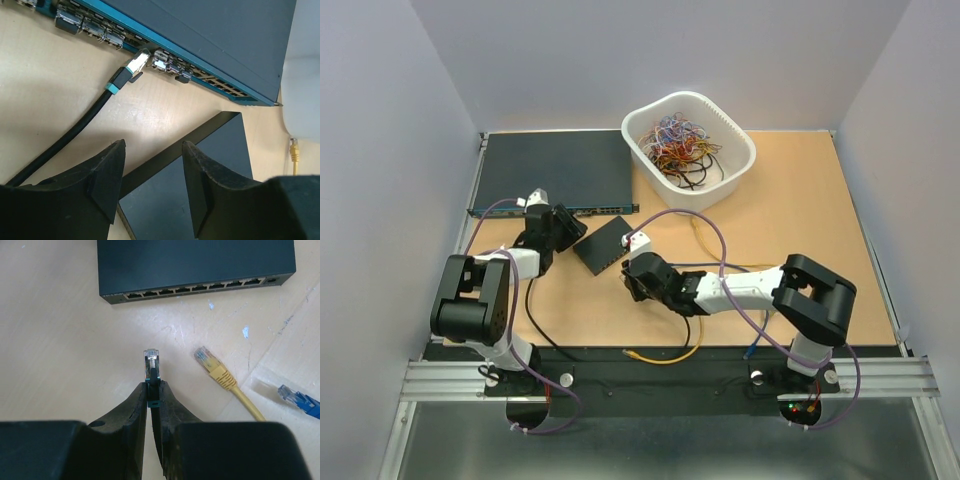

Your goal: Insert the plug into the switch port

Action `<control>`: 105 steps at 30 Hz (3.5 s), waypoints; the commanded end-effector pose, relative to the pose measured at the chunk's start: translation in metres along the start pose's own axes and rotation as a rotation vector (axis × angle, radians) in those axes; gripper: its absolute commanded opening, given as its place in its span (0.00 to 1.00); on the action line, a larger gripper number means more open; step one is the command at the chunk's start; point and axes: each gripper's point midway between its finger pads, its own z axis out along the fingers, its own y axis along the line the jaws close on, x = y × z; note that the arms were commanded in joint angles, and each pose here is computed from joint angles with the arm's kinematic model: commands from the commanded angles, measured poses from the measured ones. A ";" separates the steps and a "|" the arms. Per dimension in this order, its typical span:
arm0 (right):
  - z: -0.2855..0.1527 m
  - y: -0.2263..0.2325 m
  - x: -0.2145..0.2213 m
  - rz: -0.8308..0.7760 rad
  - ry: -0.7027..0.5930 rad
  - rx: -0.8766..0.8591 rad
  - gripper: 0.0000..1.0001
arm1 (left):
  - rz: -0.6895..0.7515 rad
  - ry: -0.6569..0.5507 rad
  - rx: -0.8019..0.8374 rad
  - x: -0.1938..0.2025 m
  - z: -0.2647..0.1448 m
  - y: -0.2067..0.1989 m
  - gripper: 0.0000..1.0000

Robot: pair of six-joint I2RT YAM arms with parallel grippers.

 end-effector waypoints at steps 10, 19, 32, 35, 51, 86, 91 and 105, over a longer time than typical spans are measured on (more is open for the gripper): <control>0.041 0.013 -0.018 -0.013 -0.025 0.053 0.00 | 0.037 -0.011 0.087 -0.007 0.008 -0.015 0.57; 0.046 0.009 -0.018 -0.008 -0.025 0.073 0.00 | 0.023 0.034 0.128 0.008 0.006 -0.016 0.56; 0.030 -0.002 -0.022 0.007 -0.045 0.095 0.00 | 0.031 0.085 0.158 0.030 0.006 -0.023 0.54; 0.028 -0.003 -0.024 0.009 -0.049 0.098 0.01 | 0.035 0.098 0.161 0.034 0.008 -0.026 0.53; 0.032 0.005 -0.028 0.012 -0.052 0.076 0.00 | 0.040 0.114 0.162 0.043 0.008 -0.028 0.53; 0.046 0.022 -0.037 0.018 -0.054 0.033 0.00 | 0.041 0.124 0.163 0.049 0.008 -0.028 0.53; 0.043 0.025 -0.044 0.021 -0.067 0.023 0.00 | 0.042 0.128 0.159 0.050 0.009 -0.027 0.53; 0.042 0.034 -0.055 0.008 -0.088 0.024 0.00 | 0.047 0.134 0.155 0.053 0.011 -0.026 0.53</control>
